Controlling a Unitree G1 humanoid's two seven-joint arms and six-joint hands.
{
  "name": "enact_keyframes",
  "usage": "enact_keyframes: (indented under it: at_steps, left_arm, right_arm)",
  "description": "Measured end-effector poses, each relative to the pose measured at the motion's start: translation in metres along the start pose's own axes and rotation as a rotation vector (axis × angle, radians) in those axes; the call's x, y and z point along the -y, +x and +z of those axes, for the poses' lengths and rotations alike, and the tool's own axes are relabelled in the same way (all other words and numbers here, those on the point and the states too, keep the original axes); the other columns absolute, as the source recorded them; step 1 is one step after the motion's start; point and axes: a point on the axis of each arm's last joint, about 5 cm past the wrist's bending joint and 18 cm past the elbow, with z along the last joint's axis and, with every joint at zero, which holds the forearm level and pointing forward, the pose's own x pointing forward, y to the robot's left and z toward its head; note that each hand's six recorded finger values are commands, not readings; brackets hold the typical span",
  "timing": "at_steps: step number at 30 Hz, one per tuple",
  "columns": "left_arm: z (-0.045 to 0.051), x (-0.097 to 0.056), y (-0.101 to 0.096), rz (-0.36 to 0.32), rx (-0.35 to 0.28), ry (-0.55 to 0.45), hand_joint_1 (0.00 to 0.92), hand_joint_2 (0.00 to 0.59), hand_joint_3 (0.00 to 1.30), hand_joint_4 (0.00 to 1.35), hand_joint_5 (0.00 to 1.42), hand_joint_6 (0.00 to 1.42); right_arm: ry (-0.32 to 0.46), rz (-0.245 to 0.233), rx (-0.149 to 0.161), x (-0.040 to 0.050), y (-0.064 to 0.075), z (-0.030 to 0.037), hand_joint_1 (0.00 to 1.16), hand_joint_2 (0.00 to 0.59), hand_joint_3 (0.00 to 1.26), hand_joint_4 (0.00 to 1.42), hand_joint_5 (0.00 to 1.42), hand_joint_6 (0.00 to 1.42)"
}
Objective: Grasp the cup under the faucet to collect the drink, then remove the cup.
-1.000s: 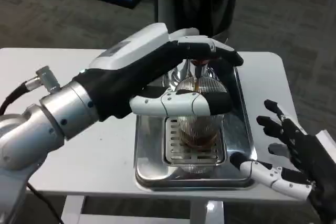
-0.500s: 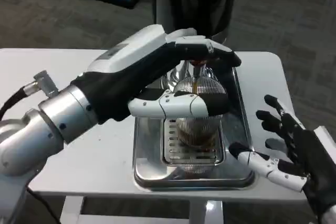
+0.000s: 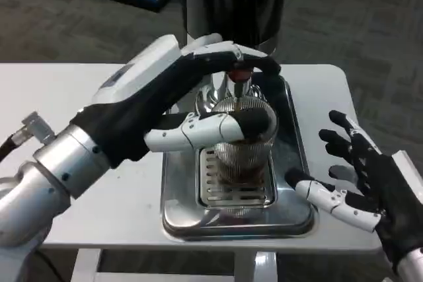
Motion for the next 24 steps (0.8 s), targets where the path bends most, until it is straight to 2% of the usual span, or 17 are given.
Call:
enact_keyframes:
  at_steps: [2,6,10,13,15,18,24]
  left_arm:
    - [-0.0022,0.001,-0.004,0.016,-0.025,-0.007,0.0,0.079,0.32,0.2,0.11,0.0]
    - [-0.003,0.002,-0.007,0.04,-0.037,-0.006,0.0,0.079,0.28,0.14,0.1,0.0]
    - [-0.0071,0.004,-0.014,0.095,-0.086,0.022,0.0,0.08,0.2,0.06,0.08,0.0]
    - [-0.0082,0.006,-0.015,0.121,-0.094,0.036,0.0,0.08,0.17,0.04,0.07,0.0]
    - [-0.0132,0.006,-0.017,0.141,-0.123,0.031,0.0,0.081,0.15,0.01,0.05,0.0]
    - [-0.0181,0.008,-0.019,0.159,-0.157,0.029,0.0,0.072,0.11,0.0,0.04,0.0]
    - [-0.0205,0.008,-0.023,0.187,-0.168,0.035,0.0,0.063,0.04,0.0,0.0,0.0]
  right_arm:
    - [0.001,0.0,0.0,-0.0006,0.001,-0.0005,0.73,0.183,0.08,0.16,0.15,0.26]
    - [0.004,0.004,-0.01,-0.0036,0.003,-0.0034,0.73,0.183,0.08,0.16,0.16,0.26]
    - [0.012,-0.013,-0.012,-0.0068,0.004,-0.0051,0.73,0.183,0.08,0.17,0.16,0.26]
    - [0.033,-0.018,-0.013,-0.0131,0.006,-0.006,0.73,0.183,0.08,0.17,0.16,0.26]
    - [0.039,-0.018,-0.013,-0.0159,0.007,-0.0062,0.73,0.183,0.08,0.17,0.16,0.27]
    - [0.039,-0.024,-0.007,-0.0166,0.008,-0.0053,0.73,0.183,0.08,0.17,0.16,0.27]
    - [0.04,-0.028,-0.002,-0.0174,0.008,-0.0049,0.73,0.183,0.08,0.17,0.16,0.27]
